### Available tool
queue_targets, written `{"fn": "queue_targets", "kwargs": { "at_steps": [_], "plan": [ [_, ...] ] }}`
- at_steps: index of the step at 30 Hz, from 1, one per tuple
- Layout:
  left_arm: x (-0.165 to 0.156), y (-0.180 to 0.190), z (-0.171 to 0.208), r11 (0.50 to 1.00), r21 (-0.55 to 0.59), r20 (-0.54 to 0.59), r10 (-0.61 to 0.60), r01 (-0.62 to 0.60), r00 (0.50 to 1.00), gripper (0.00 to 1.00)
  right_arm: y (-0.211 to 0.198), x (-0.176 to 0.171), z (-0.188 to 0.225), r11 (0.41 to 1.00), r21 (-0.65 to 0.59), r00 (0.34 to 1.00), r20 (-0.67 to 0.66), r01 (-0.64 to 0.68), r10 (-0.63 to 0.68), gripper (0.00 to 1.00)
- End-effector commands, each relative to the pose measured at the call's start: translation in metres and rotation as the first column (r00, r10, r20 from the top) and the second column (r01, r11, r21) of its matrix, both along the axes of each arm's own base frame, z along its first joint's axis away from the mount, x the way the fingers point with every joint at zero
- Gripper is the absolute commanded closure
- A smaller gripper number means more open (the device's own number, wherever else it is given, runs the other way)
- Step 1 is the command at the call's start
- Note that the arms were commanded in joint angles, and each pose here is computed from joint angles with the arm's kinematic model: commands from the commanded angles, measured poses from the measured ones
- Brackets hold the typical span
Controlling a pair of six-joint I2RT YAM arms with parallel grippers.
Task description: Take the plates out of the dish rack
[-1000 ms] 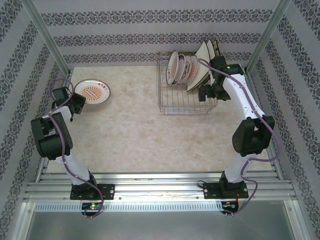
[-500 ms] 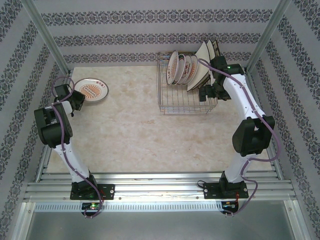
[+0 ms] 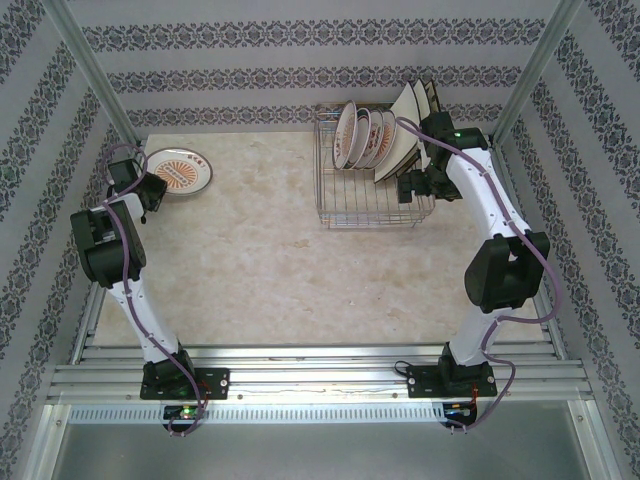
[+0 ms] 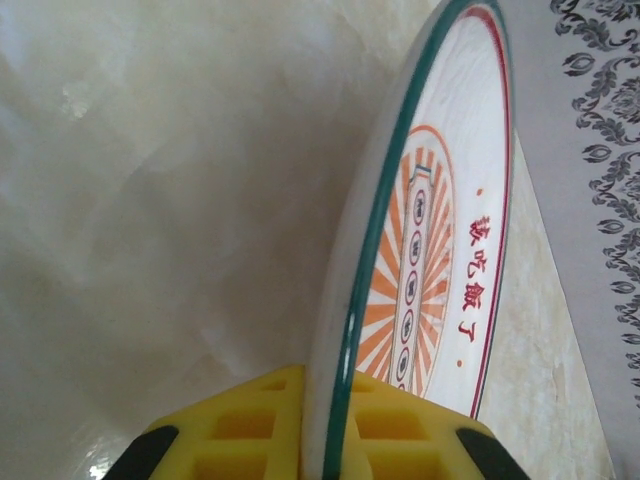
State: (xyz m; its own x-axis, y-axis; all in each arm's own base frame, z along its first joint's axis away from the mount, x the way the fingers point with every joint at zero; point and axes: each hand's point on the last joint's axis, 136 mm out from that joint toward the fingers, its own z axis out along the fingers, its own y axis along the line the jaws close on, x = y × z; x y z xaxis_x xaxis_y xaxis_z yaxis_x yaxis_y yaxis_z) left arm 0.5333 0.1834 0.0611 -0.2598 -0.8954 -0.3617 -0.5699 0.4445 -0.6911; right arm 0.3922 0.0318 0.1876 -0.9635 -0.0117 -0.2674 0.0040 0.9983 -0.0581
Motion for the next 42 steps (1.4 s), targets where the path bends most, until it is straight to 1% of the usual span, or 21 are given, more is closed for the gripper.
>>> {"fn": "queue_targets", "kwargs": {
  "at_steps": [1, 3, 16, 25, 27, 29, 31, 34, 36, 40, 42],
  "plan": [
    [-0.011, 0.004, -0.013, 0.999, 0.028, -0.082, -0.013, 0.015, 0.997, 0.82, 0.000, -0.004, 0.008, 1.000, 0.009, 1.000, 0.015, -0.009, 0.009, 0.02],
    [-0.015, 0.001, -0.014, 0.999, 0.027, -0.102, -0.023, 0.026, 0.995, 0.75, 0.002, -0.003, 0.008, 1.000, 0.013, 1.000, 0.016, -0.010, 0.010, 0.02],
    [-0.042, -0.012, -0.020, 0.996, 0.040, -0.204, -0.073, 0.082, 0.976, 0.53, 0.010, -0.006, 0.005, 1.000, 0.013, 0.999, 0.022, -0.029, 0.028, 0.02],
    [-0.059, -0.019, -0.005, 0.978, 0.155, -0.302, -0.088, 0.140, 0.949, 0.31, 0.010, -0.007, 0.006, 0.999, 0.018, 0.999, 0.031, -0.030, 0.030, 0.02],
    [-0.064, -0.022, 0.006, 0.969, 0.180, -0.315, -0.104, 0.167, 0.943, 0.28, 0.010, -0.007, 0.008, 0.999, 0.019, 0.999, 0.038, -0.028, 0.027, 0.02],
    [-0.072, -0.022, 0.018, 0.961, 0.210, -0.332, -0.105, 0.182, 0.937, 0.23, 0.010, -0.007, 0.010, 1.000, 0.018, 0.999, 0.044, -0.025, 0.025, 0.02],
    [-0.079, -0.024, 0.033, 0.952, 0.237, -0.338, -0.109, 0.196, 0.935, 0.17, 0.010, -0.006, 0.012, 1.000, 0.019, 0.998, 0.051, -0.021, 0.020, 0.02],
    [-0.094, -0.028, 0.055, 0.933, 0.273, -0.381, -0.117, 0.233, 0.917, 0.05, 0.012, -0.005, 0.015, 0.999, 0.025, 0.998, 0.062, -0.022, 0.021, 0.02],
    [-0.102, -0.035, 0.072, 0.914, 0.310, -0.405, -0.121, 0.261, 0.906, 0.00, 0.014, -0.004, 0.017, 0.999, 0.021, 0.998, 0.060, -0.029, 0.028, 0.02],
    [-0.113, -0.058, 0.107, 0.852, 0.390, -0.449, -0.154, 0.348, 0.880, 0.00, 0.015, 0.000, 0.027, 1.000, 0.002, 0.997, 0.078, -0.027, 0.026, 0.02],
    [-0.118, -0.073, 0.118, 0.824, 0.395, -0.477, -0.194, 0.406, 0.857, 0.00, 0.019, 0.003, 0.034, 1.000, 0.005, 0.994, 0.101, -0.028, 0.028, 0.02]
  ]
}}
